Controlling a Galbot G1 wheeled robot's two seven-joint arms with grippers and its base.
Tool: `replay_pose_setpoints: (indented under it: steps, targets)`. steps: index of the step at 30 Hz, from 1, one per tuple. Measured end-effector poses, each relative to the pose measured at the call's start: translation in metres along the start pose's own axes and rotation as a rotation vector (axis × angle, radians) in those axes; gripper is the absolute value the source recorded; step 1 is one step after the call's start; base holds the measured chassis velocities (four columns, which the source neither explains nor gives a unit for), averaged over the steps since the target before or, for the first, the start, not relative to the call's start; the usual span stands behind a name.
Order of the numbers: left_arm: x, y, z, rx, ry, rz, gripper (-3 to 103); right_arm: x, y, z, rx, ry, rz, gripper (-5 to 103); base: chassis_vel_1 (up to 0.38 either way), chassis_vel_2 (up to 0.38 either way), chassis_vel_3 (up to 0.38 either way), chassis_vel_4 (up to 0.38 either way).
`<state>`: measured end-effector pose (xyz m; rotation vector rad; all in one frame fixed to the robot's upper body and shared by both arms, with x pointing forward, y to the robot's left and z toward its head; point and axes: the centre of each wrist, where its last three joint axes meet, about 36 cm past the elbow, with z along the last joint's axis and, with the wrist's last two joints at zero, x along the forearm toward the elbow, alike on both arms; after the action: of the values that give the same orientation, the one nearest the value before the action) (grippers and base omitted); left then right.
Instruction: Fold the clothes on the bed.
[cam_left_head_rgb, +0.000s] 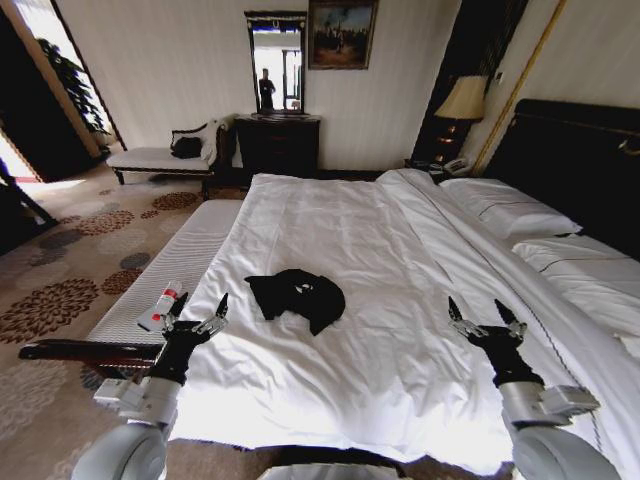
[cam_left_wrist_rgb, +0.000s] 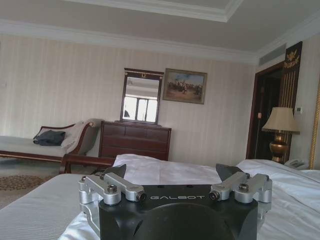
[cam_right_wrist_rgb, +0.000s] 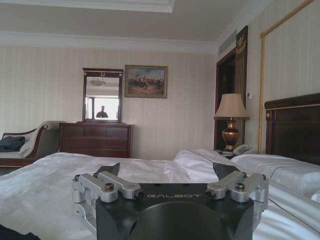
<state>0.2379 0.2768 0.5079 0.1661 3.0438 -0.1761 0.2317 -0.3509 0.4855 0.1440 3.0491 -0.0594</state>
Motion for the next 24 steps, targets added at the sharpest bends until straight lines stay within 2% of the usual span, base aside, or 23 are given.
replay_pose_setpoints:
  steps: [24]
  targets:
    - [-0.0001,0.0003,0.0013,0.003,0.000,-0.005,100,-0.0007,0.0036,0.0040,-0.018,-0.013,-0.001,100,-0.009,0.023,0.009,-0.021]
